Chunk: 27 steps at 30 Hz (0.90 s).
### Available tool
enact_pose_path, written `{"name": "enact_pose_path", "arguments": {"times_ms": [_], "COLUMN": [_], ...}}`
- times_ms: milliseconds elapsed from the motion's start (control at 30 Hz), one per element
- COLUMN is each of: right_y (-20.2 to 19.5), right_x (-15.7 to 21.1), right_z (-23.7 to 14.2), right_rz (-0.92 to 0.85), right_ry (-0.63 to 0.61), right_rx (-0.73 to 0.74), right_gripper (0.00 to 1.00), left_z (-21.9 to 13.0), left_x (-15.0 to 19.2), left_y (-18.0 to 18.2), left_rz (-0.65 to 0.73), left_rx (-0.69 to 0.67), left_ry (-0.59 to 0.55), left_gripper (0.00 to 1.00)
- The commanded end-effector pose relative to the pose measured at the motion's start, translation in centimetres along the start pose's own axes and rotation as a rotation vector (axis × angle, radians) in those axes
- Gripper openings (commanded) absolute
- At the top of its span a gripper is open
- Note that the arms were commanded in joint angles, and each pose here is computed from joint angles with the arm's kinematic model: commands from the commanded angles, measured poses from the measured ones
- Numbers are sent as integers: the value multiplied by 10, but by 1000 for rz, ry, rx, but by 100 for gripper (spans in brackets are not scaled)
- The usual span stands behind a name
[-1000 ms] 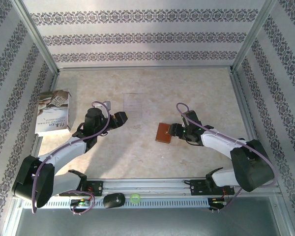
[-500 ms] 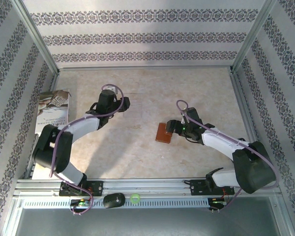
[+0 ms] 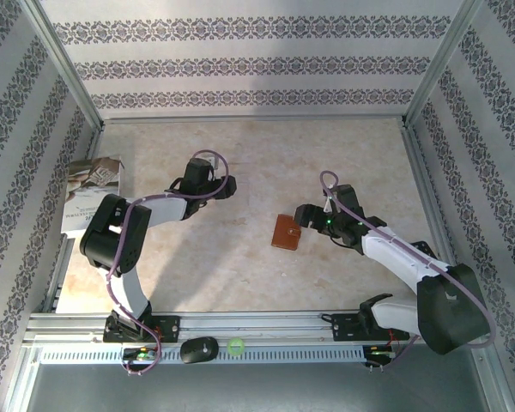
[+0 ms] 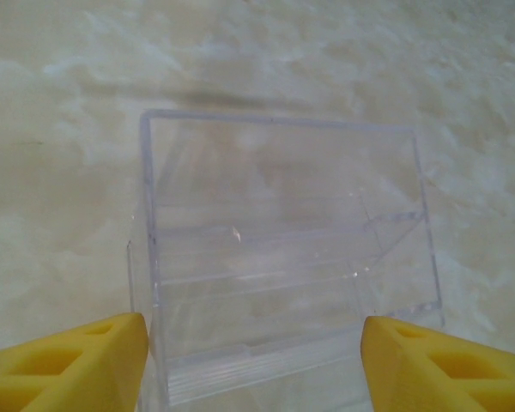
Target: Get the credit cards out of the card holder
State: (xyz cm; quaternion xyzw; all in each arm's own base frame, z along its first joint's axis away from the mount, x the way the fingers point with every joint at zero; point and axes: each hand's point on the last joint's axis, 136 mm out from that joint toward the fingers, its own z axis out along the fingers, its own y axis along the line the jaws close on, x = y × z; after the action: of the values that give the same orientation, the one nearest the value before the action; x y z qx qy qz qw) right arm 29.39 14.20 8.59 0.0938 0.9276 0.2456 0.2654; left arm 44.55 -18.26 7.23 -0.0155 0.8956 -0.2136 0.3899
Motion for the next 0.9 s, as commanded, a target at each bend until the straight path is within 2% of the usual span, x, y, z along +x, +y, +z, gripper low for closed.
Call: {"name": "enact_pose_path", "arguments": {"times_ms": [0,167,400,667,867], "right_y": [5,5,10,23,56], "right_x": [-6,-4,-2,-12,-41], "right_z": [-6,-2,4,10,39], "right_rz": [-10,-1,-4,-42,-84], "right_ry": [-7,1,17,18,22], "right_rx": [-19,-23,-44,-73,-176], "right_gripper": [83,82,78,79,81], "left_z": [-1,2,13,16,4], "left_x": [4,19,16,-11,-32], "left_y": [-32,-58,-82,-85,-71], "left_rz": [-21,16,46,79,8], "left_rx": [143,201,273,232,193], "left_ry": [-25,10,24,-10,-57], "left_gripper": [65,59,60,64,65]}}
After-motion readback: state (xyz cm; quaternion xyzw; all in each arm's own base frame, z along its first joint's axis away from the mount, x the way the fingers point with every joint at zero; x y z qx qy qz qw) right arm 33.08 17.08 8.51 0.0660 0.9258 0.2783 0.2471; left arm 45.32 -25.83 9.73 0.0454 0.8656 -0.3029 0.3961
